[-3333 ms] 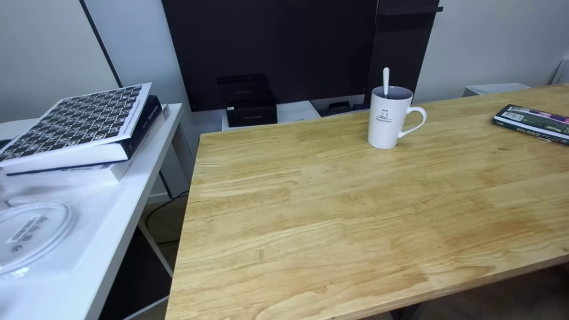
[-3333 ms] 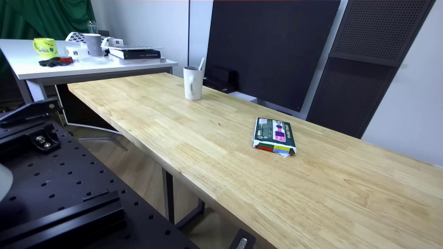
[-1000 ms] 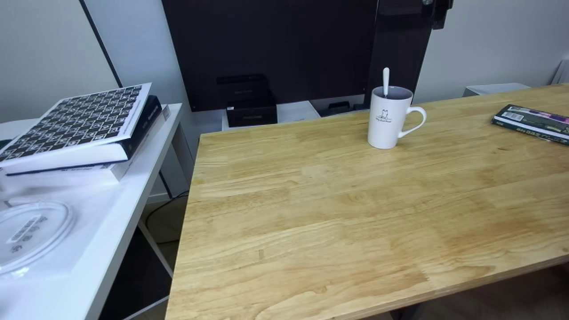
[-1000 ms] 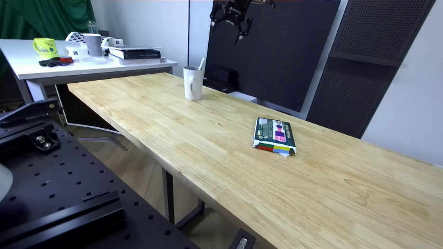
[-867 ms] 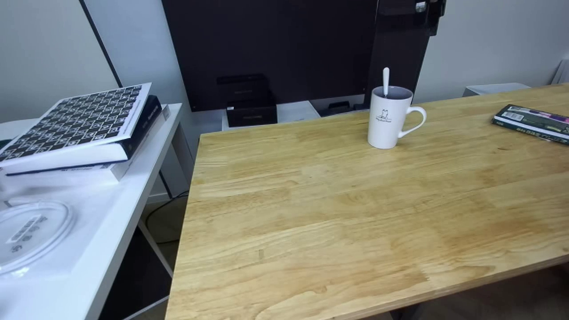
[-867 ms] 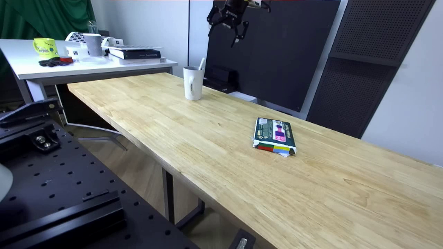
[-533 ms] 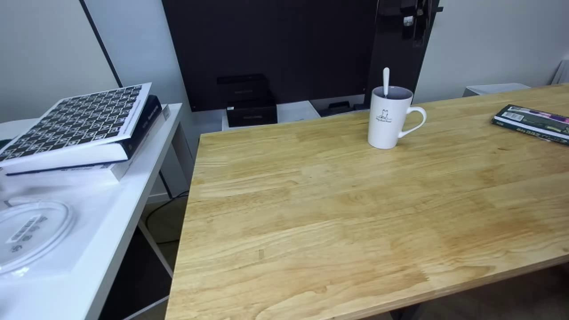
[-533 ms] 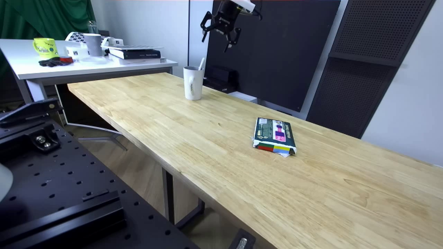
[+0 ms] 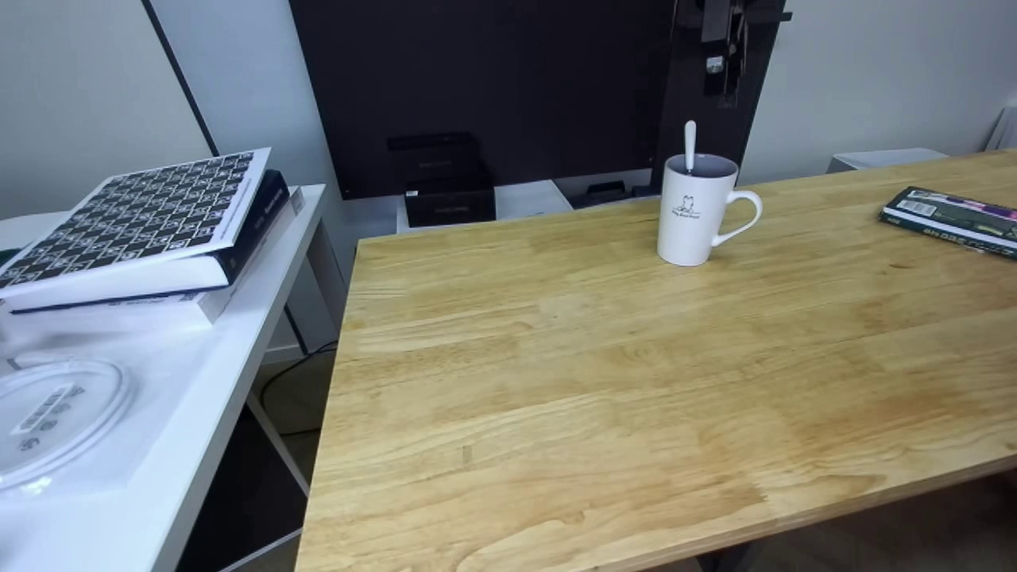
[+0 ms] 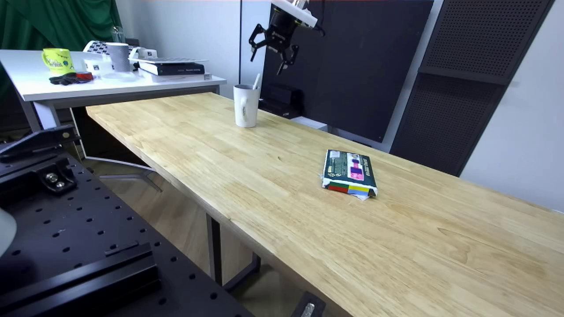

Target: Take the spoon out of the mug and put it on the table

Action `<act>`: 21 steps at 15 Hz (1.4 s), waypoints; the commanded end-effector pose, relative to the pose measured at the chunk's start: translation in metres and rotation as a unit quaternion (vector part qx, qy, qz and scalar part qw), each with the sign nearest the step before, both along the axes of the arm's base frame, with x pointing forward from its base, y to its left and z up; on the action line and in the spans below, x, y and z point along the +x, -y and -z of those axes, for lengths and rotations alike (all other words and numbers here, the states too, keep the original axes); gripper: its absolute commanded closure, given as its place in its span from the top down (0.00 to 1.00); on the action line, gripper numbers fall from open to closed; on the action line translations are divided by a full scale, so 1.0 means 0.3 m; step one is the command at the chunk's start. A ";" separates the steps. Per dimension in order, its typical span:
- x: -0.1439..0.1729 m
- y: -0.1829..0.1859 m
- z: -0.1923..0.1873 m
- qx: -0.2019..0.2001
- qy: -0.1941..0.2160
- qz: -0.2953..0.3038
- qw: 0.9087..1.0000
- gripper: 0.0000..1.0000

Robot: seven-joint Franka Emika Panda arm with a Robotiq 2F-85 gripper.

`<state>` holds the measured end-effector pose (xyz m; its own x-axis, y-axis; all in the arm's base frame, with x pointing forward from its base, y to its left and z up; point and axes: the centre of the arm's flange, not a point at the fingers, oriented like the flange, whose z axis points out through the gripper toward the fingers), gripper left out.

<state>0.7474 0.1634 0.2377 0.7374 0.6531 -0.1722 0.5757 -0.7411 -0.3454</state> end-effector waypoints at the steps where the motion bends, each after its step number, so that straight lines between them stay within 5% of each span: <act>1: 0.156 -0.025 0.003 0.005 -0.004 -0.011 1.000 1.00; 9: 0.159 -0.049 0.036 -0.004 -0.002 -0.020 1.000 1.00; 10: 0.000 -0.015 0.050 0.005 -0.001 -0.017 1.000 1.00; 21: 0.003 -0.025 0.055 -0.011 -0.009 -0.035 0.999 1.00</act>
<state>0.7463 0.1702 0.2188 0.7061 0.6867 -0.1730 0.6059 -0.7123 -0.3542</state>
